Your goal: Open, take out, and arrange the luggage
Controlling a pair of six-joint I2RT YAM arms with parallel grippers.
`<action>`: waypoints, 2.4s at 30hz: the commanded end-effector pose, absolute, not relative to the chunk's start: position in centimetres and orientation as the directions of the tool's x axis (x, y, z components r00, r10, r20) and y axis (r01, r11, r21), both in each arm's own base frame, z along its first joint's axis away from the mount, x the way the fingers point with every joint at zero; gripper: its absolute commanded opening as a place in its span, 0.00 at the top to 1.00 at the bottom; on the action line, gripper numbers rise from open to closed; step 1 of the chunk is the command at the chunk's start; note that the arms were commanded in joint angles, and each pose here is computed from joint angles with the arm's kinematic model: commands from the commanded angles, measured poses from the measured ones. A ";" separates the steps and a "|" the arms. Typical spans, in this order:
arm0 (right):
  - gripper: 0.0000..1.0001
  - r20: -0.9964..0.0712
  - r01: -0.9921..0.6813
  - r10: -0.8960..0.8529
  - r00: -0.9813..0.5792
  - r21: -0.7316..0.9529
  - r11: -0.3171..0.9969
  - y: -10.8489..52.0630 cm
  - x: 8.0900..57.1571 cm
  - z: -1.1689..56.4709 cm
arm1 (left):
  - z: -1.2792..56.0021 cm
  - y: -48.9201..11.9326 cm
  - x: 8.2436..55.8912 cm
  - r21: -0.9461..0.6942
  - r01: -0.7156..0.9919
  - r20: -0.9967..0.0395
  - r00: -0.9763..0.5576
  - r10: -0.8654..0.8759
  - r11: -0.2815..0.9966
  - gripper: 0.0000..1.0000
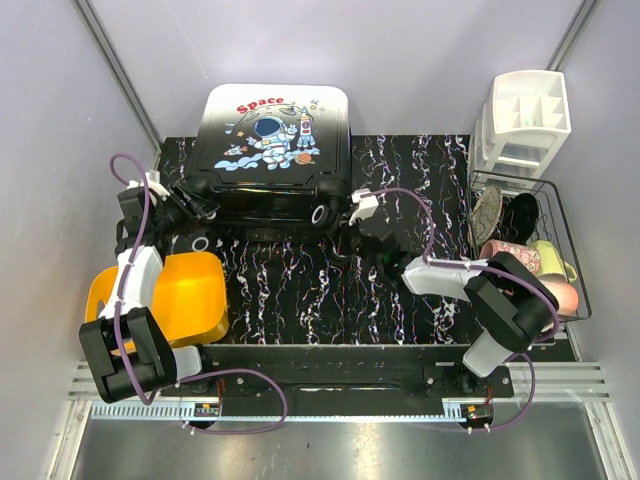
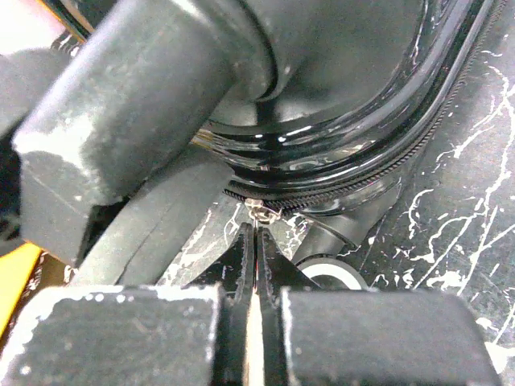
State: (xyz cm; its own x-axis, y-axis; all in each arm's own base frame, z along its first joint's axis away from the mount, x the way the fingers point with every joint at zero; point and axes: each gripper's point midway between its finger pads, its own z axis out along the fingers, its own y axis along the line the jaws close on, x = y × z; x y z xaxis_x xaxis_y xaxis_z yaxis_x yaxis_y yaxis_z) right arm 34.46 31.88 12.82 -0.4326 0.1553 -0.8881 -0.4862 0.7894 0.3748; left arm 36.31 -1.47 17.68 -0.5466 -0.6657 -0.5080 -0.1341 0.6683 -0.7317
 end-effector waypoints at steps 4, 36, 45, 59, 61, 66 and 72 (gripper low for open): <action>1.00 -0.940 -0.610 0.216 -0.264 0.336 0.718 37.9 33.5 19.0 | 12.3 -5.5 32.5 -0.750 -0.362 -0.224 -0.649 -0.727 0.554 1.00; 1.00 -0.966 -0.796 0.216 -0.145 0.243 0.554 52.8 28.1 21.7 | 12.8 -10.1 31.6 -0.778 -0.279 -0.219 -0.718 -0.660 0.562 1.00; 1.00 -0.965 -0.854 0.217 -0.146 0.233 0.465 54.9 26.6 21.7 | 12.9 -10.6 31.2 -0.785 -0.216 -0.244 -0.754 -0.610 0.580 1.00; 1.00 -0.979 -0.993 0.203 -0.001 0.024 0.115 57.3 21.8 22.8 | 13.9 -11.5 29.7 -0.776 -0.014 -0.357 -0.814 -0.457 0.631 0.85; 0.98 -0.979 -0.993 0.206 0.001 0.024 0.119 57.2 21.9 23.1 | 14.2 -11.4 29.5 -0.766 -0.008 -0.371 -0.811 -0.452 0.643 0.74; 0.79 -0.981 -0.974 0.194 0.007 0.038 0.225 55.7 23.5 24.2 | 14.9 -10.0 29.8 -0.711 -0.019 -0.428 -0.781 -0.454 0.703 0.64; 0.41 -0.994 -0.949 0.113 -0.007 0.042 0.312 50.8 25.2 25.9 | 15.4 -8.5 30.5 -0.636 0.017 -0.503 -0.767 -0.398 0.771 0.61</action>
State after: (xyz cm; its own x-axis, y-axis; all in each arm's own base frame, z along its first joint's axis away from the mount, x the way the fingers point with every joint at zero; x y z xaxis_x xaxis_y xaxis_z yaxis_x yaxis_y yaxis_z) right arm 29.76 51.09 14.38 -0.1111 -0.0445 -0.9928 -0.8813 0.4662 0.0777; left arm 32.33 -7.57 15.98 -0.6927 -0.5122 -0.5077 -0.0401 0.7302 -0.6821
